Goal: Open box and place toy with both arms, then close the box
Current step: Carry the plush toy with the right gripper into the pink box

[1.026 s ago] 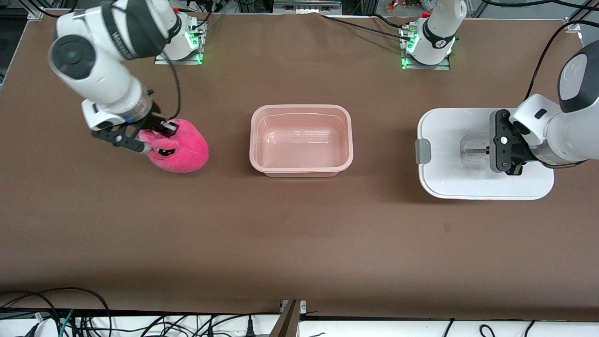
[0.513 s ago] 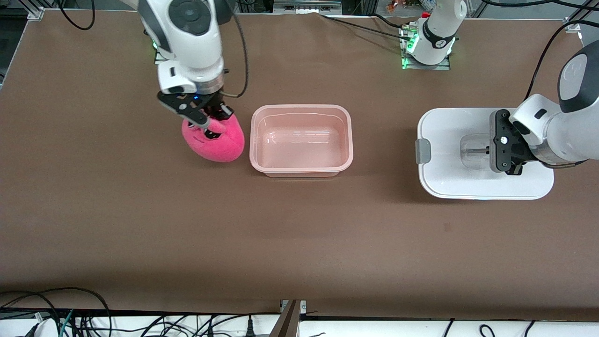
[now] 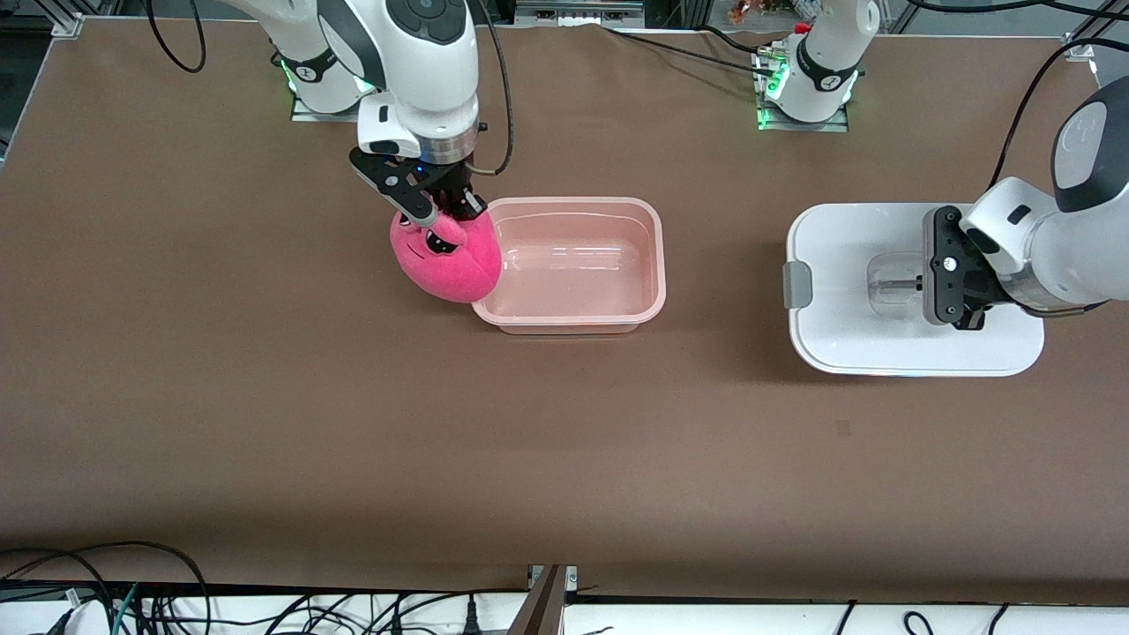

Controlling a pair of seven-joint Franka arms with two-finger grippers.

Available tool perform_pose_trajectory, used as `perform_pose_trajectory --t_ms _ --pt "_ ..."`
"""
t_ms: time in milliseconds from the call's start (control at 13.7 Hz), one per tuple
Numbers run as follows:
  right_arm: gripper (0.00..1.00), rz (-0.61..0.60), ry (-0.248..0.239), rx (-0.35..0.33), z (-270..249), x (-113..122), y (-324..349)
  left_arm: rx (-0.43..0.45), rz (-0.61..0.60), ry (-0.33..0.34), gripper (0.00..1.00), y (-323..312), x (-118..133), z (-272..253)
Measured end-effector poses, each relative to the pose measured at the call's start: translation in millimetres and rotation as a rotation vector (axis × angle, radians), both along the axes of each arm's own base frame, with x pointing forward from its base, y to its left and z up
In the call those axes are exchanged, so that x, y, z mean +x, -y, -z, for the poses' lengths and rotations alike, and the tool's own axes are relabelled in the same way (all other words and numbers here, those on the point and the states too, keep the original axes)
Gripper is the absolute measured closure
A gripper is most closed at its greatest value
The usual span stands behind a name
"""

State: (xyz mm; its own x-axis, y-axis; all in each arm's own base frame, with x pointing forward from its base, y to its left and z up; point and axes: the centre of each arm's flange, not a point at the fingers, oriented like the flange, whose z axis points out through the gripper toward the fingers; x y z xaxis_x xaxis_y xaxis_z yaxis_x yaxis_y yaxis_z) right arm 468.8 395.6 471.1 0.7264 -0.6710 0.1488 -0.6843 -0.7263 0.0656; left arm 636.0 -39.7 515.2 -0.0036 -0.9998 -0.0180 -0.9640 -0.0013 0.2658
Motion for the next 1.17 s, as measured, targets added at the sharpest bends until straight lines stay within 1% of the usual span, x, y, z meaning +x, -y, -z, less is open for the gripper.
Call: perform_pose_trajectory --t_ms 220,293,440,513,659,806,1172 --pt "0.93 0.143 0.025 -0.004 11 -1 -18 0.0 0.0 0.0 0.93 0 0 0" --pt "0.93 0.182 0.034 -0.015 15 0 -23 0.0 0.0 0.0 0.93 0 0 0" --pt "0.93 0.238 0.046 -0.035 18 -1 -32 0.0 -0.001 0.0 0.93 -1 0 0" --pt "0.93 0.262 0.052 -0.034 18 -2 -36 0.0 -0.002 0.0 0.93 -1 0 0" --pt "0.93 0.291 0.066 -0.021 9 -2 -41 0.0 -0.004 0.0 0.93 -2 0 0" --pt "0.93 0.309 0.072 -0.026 4 -4 -44 0.0 -0.004 0.0 0.93 -2 0 0" --pt "0.93 0.333 0.087 -0.084 35 -1 -51 0.0 -0.004 0.0 0.93 -3 0 0"
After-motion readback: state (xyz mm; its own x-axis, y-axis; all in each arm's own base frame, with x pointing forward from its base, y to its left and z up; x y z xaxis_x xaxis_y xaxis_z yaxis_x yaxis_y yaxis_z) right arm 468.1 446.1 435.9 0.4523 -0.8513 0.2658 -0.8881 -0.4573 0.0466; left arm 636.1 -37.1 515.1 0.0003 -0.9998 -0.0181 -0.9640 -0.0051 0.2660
